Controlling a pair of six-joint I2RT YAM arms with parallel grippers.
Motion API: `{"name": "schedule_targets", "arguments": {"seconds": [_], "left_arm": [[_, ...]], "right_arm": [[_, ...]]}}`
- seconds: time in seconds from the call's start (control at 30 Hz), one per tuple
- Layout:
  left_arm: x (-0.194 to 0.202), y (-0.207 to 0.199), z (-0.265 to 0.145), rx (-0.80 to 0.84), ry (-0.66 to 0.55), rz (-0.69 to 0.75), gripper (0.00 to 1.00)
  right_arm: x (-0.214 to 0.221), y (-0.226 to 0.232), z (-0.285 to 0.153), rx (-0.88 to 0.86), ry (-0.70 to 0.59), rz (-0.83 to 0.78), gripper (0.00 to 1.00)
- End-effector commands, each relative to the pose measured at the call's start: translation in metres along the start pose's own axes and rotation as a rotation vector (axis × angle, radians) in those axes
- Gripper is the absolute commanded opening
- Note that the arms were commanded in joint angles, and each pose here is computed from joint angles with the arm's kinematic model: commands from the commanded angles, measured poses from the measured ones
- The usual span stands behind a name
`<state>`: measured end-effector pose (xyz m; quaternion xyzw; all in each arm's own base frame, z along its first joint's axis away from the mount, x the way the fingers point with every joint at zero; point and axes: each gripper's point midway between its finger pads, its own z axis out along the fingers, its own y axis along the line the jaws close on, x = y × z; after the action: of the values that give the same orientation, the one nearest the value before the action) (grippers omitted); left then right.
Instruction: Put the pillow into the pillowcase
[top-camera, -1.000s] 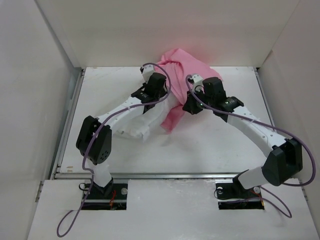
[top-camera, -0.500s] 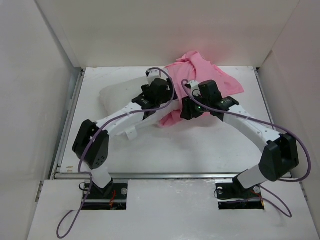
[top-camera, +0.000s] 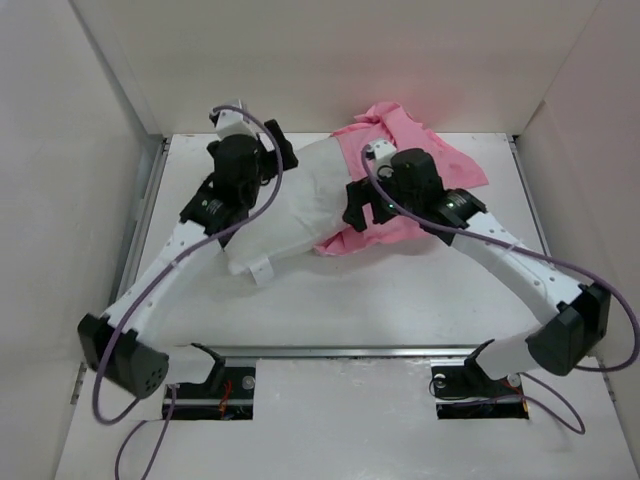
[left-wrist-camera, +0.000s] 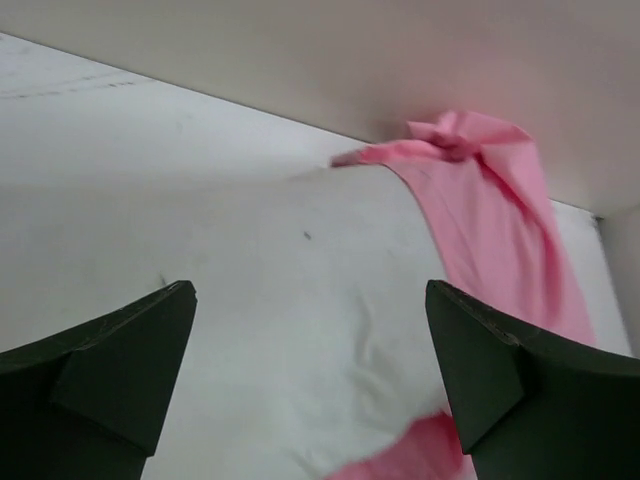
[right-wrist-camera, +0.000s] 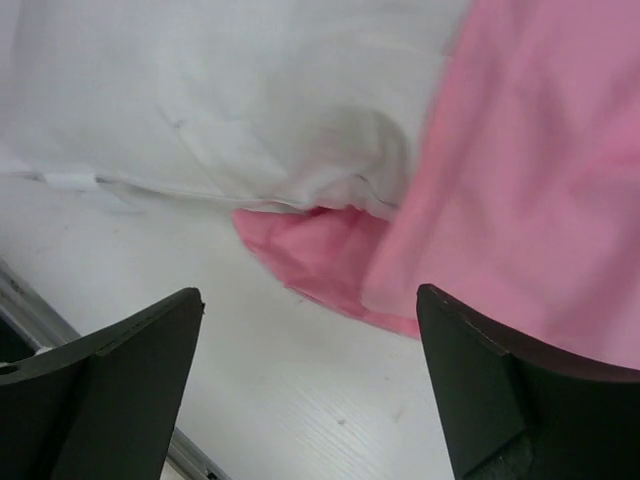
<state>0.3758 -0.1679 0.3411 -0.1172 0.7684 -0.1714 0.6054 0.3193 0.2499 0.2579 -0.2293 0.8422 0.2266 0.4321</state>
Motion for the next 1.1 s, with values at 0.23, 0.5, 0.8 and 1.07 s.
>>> {"name": "schedule_targets", "arguments": {"seconds": [0.23, 0.5, 0.8, 1.07], "left_arm": [[0.092, 0.105, 0.140, -0.280, 0.381, 0.106, 1.00], [0.192, 0.048, 0.056, 0.080, 0.598, 0.084, 0.60], [0.199, -0.050, -0.073, 0.506, 0.607, 0.039, 0.51], [0.128, -0.076, -0.105, 0.592, 0.429, 0.088, 1.00]], "right_arm": [[0.005, 0.102, 0.083, -0.323, 0.041, 0.041, 1.00], [-0.007, 0.030, 0.108, -0.035, 0.012, 0.166, 1.00], [0.012, -0.119, 0.034, 0.409, -0.024, 0.305, 1.00], [-0.029, -0.155, -0.042, 0.665, -0.080, 0.246, 1.00]]}}
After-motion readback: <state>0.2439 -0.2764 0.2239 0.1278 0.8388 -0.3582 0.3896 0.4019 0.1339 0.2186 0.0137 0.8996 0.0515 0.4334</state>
